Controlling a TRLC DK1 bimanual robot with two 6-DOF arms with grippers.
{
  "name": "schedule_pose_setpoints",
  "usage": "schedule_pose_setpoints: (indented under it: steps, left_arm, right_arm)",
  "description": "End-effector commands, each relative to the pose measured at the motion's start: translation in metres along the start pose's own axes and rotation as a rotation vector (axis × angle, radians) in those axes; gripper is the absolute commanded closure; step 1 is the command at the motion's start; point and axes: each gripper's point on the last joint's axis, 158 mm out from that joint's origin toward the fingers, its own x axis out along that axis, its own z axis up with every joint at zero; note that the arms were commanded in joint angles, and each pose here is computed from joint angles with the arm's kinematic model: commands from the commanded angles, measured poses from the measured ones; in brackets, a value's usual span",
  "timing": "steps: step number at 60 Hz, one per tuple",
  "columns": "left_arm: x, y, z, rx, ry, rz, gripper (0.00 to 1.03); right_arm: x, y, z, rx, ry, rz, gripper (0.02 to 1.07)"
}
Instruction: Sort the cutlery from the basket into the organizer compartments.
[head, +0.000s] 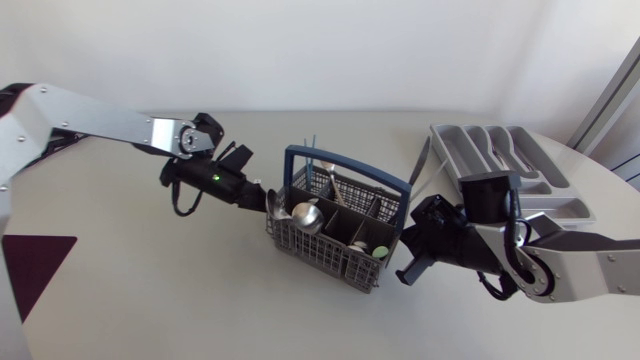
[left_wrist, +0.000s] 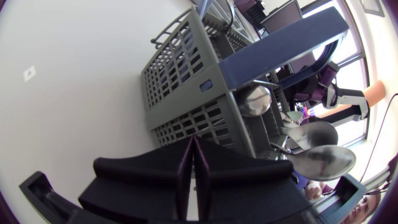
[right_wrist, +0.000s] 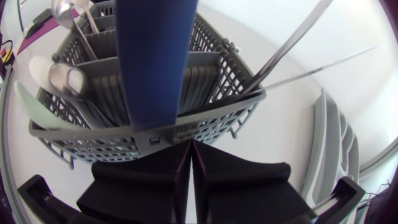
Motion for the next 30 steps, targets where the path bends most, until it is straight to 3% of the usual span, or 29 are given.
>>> schedule_pose_setpoints:
  steps: [1, 15, 30]
  left_arm:
    - [-0.023, -0.03, -0.007, 0.064, -0.051, -0.048, 1.0]
    - [-0.058, -0.031, -0.049, 0.064, -0.087, -0.008, 1.0]
    - [-0.059, -0.03, -0.044, 0.075, -0.11, 0.015, 1.0]
  right_arm:
    - [0.004, 0.01, 0.059, -0.031, -0.125, 0.03, 1.01]
    - [0.02, 0.02, 0.091, -0.062, -0.137, 0.037, 1.01]
    - [0.031, 0.021, 0.097, -0.062, -0.131, 0.038, 1.01]
